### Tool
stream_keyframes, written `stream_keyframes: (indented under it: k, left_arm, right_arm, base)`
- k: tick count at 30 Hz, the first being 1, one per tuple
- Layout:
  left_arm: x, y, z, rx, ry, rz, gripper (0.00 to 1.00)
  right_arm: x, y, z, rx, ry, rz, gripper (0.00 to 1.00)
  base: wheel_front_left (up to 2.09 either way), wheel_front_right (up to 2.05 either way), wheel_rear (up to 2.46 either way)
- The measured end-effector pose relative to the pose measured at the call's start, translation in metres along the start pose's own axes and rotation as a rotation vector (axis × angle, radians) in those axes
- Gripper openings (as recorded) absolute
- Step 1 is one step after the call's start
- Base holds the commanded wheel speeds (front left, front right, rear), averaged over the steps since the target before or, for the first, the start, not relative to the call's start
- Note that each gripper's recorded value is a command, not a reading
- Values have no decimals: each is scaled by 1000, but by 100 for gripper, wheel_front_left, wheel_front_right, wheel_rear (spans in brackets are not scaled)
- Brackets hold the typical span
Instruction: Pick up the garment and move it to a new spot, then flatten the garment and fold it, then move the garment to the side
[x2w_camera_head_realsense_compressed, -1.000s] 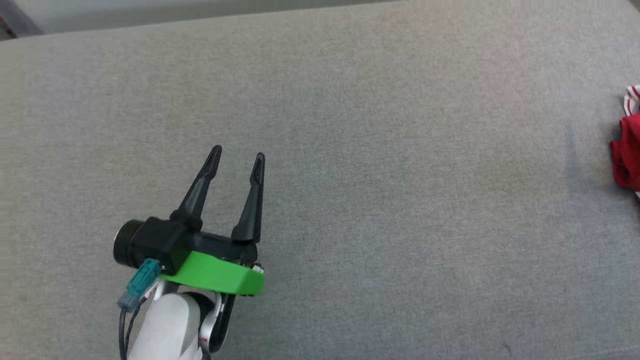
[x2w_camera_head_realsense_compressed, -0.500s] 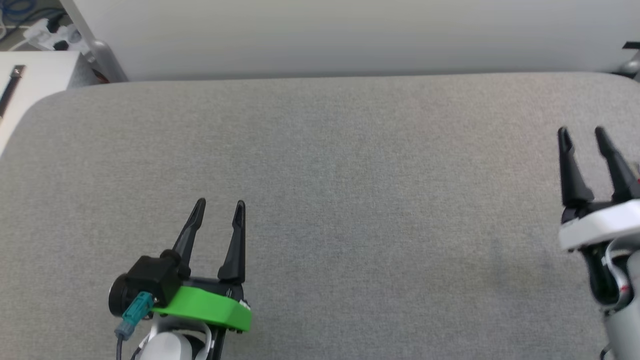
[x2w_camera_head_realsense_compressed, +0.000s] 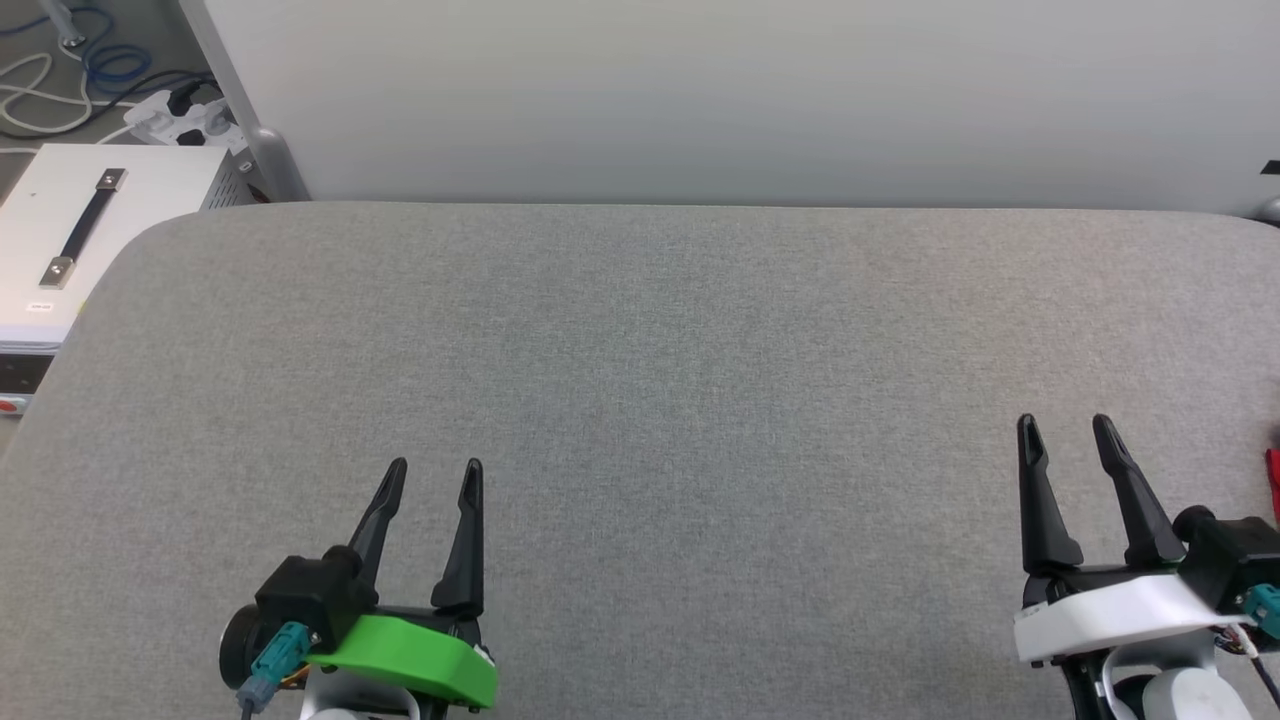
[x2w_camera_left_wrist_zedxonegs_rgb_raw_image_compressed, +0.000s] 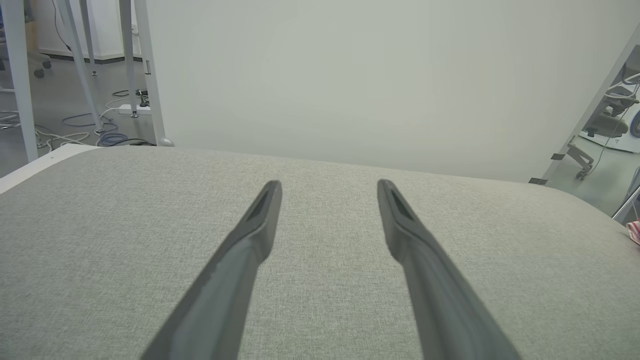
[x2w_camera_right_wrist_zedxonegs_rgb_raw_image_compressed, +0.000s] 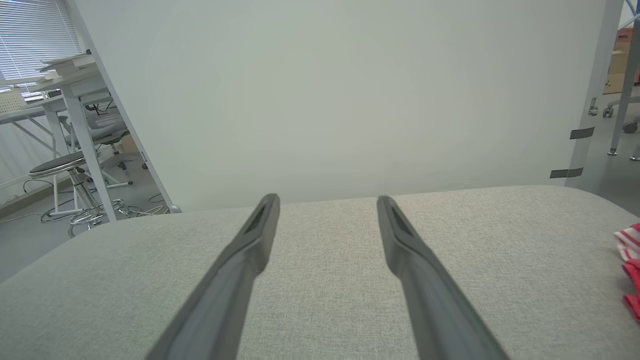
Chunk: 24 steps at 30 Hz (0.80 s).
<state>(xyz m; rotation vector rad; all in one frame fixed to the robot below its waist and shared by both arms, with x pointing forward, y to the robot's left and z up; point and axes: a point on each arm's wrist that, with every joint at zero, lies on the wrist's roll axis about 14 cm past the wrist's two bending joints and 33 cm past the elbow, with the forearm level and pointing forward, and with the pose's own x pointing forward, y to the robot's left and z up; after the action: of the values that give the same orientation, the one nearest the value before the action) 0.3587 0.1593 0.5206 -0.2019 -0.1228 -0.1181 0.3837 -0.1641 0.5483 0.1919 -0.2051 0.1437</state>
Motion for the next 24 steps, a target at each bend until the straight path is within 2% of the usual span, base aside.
stream_keyframes:
  k: [24]
  left_arm:
    - [1, 9, -7, 32, 23, 25, 100]
  right_arm:
    - [-10, -3, -12, -49, 38, -28, 100]
  base:
    - [0, 0, 0]
